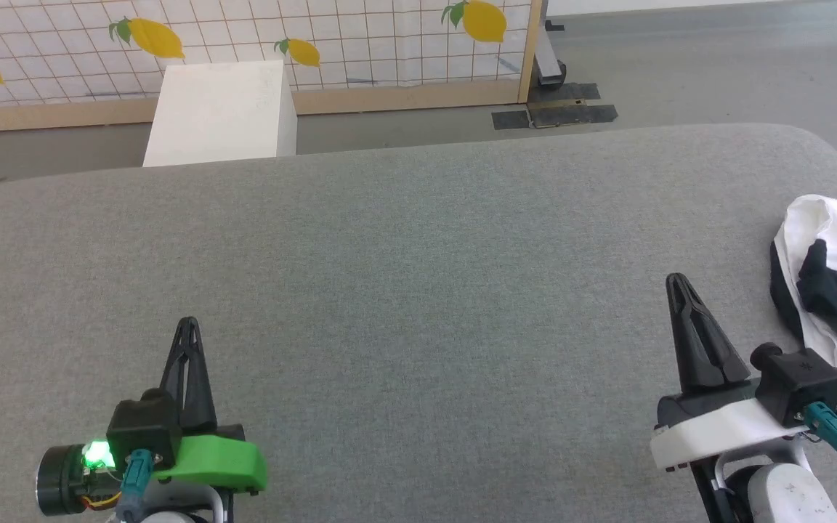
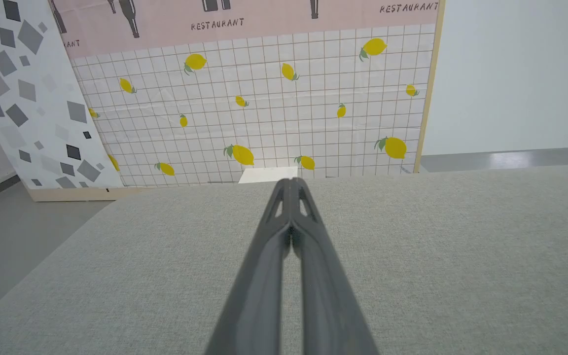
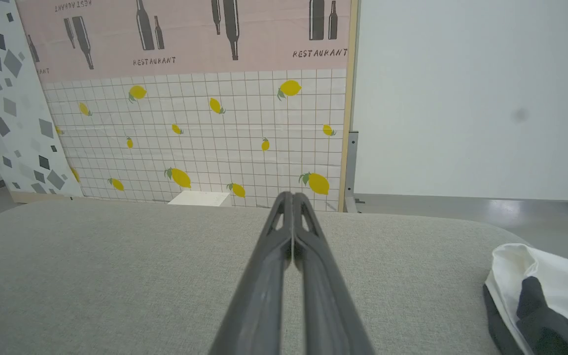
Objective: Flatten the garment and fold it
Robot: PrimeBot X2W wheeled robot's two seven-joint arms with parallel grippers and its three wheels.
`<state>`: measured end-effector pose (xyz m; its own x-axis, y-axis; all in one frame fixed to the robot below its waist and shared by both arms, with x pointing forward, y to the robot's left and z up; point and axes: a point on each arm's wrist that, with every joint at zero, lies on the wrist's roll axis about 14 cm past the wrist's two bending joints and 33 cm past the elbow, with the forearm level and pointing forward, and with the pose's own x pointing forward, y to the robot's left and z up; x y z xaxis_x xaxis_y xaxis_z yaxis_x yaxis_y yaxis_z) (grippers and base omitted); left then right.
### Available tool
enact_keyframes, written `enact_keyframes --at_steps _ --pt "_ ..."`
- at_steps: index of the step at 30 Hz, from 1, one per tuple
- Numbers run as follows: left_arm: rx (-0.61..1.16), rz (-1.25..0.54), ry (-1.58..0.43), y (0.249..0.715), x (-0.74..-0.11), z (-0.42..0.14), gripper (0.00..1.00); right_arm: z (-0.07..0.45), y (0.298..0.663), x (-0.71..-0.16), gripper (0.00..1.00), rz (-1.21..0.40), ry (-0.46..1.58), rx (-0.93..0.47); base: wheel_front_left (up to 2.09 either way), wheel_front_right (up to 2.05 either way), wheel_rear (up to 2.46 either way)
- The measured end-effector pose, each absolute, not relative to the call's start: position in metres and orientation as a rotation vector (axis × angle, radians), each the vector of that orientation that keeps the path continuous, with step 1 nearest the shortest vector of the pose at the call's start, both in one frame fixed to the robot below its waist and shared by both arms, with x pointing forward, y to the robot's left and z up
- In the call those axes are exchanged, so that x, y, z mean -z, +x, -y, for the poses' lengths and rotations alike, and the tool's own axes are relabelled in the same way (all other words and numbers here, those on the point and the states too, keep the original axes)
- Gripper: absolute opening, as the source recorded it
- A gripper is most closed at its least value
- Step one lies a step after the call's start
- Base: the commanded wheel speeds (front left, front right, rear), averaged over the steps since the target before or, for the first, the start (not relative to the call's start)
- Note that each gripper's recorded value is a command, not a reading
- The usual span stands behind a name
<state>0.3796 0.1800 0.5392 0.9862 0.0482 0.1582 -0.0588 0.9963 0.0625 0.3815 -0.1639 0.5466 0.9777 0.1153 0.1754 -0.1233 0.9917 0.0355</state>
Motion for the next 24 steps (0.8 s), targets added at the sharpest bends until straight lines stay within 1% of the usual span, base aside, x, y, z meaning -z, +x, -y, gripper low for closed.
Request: enact_keyframes --at_steps 24 --pt "-0.046 0.118 0.063 0.3775 -0.5357 -0.1811 0.00 0.1621 0.3801 -0.5427 0.00 0.134 0.026 -0.126 0.00 0.00 0.00"
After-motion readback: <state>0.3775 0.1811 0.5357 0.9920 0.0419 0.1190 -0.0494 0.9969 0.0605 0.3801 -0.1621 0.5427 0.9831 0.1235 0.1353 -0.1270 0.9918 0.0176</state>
